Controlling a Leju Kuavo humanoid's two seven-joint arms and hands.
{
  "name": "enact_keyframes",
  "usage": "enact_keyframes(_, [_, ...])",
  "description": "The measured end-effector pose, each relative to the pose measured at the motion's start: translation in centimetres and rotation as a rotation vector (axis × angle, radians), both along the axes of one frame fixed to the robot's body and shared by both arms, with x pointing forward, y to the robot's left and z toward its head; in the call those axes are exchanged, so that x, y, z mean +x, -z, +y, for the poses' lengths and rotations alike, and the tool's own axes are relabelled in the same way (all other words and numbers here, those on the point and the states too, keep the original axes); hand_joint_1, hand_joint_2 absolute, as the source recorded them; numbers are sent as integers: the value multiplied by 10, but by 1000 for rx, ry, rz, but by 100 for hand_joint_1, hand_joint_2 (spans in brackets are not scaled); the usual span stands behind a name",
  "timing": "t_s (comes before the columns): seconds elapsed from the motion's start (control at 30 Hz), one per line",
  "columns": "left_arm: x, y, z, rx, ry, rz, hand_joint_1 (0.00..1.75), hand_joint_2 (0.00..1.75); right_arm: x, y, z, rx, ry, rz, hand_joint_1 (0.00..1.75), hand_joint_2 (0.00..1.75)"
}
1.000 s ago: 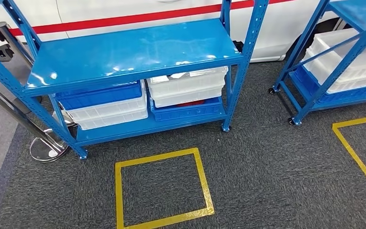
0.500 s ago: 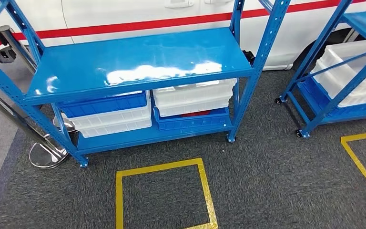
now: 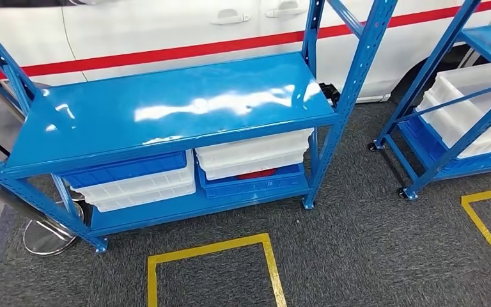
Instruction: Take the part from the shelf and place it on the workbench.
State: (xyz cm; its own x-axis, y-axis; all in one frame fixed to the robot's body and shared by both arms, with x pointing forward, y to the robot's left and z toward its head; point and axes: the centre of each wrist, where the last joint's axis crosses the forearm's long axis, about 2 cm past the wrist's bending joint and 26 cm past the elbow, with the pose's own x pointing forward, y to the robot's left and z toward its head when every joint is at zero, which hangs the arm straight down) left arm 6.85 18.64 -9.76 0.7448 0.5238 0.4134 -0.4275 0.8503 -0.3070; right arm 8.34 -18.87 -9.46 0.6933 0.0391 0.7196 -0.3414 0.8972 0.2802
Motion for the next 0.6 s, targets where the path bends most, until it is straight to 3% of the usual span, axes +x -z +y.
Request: enact_keyframes(0.6, [5, -1, -3, 2, -6, -10, 0, 0, 4, 0, -2, 3, 7, -5, 0, 0])
